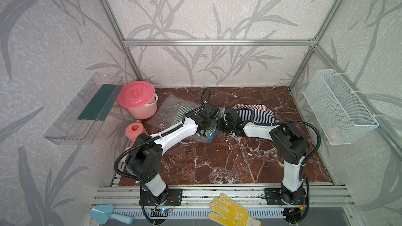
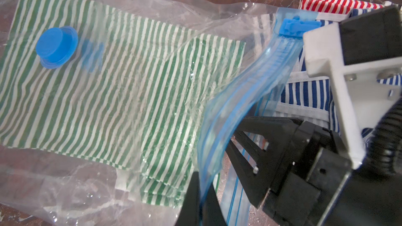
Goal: Take the tank top out of the vacuum bag
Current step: Take out the tank top from the vacuum bag.
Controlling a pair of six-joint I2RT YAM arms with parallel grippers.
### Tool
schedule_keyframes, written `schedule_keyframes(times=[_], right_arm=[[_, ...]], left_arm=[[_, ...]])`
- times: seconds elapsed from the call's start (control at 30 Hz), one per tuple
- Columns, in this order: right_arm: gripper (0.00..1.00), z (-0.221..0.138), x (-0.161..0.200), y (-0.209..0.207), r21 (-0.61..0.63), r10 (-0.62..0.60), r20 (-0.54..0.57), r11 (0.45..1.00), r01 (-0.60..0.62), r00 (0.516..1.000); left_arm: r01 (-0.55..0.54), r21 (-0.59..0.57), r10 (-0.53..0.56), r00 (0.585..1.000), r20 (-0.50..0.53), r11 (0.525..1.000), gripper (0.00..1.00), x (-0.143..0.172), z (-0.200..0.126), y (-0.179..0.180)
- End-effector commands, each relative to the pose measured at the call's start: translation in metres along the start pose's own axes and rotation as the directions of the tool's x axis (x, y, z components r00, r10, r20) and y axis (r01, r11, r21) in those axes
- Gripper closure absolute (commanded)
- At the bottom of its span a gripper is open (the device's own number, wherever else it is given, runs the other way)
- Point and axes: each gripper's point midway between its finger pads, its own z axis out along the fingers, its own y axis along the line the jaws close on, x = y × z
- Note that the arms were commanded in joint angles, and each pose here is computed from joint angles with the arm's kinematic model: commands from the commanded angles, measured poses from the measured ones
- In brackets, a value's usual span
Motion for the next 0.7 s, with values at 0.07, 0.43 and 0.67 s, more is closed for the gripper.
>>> schedule_keyframes(times=[0.07,0.43,0.67], right_arm=[[0.68,0.011,0.000,0.011,-0.028,0.007,-0.016,1.000,-0.007,1.000],[0.72,0.006,0.007,0.028,-0.101,0.032,-0.063,0.994,-0.038,0.998],[0.77,-0.001,0.004,0.024,-0.058,-0.024,-0.045,0.998,0.021,0.999]], left_arm=[[-0.001,0.009,0.001,1.000,0.026,1.000,1.00,-0.006,-0.008,-0.001],[-0.022,-0.009,0.022,1.000,0.016,1.000,1.00,-0.005,-0.002,0.000],[-0.028,-0.018,0.029,0.999,0.015,0.999,1.00,-0.005,-0.001,0.001]])
